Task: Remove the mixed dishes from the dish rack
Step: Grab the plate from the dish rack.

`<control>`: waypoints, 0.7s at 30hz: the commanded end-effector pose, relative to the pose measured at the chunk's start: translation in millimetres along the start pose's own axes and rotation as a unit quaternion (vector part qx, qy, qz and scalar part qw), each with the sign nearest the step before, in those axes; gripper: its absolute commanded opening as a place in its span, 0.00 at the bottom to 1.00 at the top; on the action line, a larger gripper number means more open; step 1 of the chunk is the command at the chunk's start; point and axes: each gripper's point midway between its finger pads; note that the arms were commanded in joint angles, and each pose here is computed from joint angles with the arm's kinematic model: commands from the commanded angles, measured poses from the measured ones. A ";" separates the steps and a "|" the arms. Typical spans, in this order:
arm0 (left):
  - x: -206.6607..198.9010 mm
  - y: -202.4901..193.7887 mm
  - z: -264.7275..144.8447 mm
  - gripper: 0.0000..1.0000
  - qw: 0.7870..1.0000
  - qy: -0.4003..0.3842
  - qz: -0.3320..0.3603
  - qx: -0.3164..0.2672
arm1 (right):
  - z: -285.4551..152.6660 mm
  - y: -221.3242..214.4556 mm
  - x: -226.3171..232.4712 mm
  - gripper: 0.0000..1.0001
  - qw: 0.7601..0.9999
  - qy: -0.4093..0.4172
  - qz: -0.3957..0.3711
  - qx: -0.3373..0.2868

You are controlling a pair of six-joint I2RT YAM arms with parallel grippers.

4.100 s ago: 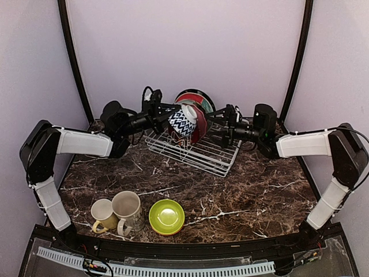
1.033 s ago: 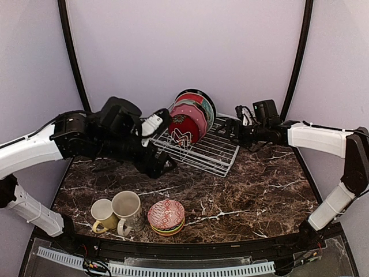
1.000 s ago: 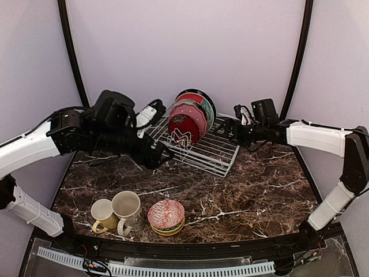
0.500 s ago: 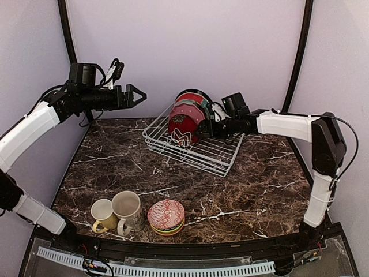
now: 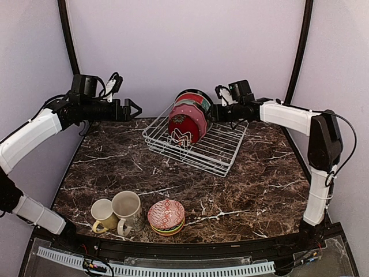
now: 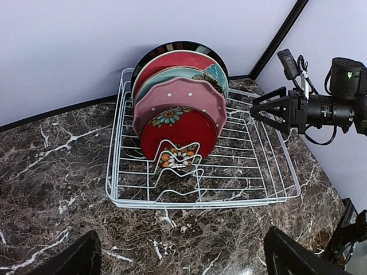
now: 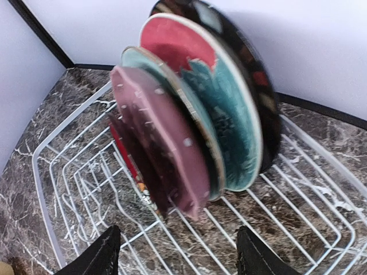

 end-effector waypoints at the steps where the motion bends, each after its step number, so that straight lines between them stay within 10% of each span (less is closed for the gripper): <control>1: -1.0 4.4 -11.8 0.98 1.000 0.004 0.017 -0.014 | -2.5 41.5 -18.6 0.63 0.999 0.011 -0.026 -0.042; 21: 0.2 -23.0 21.3 0.98 0.999 -0.021 -0.003 0.038 | 44.2 87.0 -36.2 0.27 0.993 0.035 -0.101 -0.056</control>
Point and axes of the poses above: each gripper's point midway between its finger pads, its own z axis out along the fingers, its own x axis along the line the jaws close on, y = z × x, and after that the axes turned 15 degrees about z, right-handed
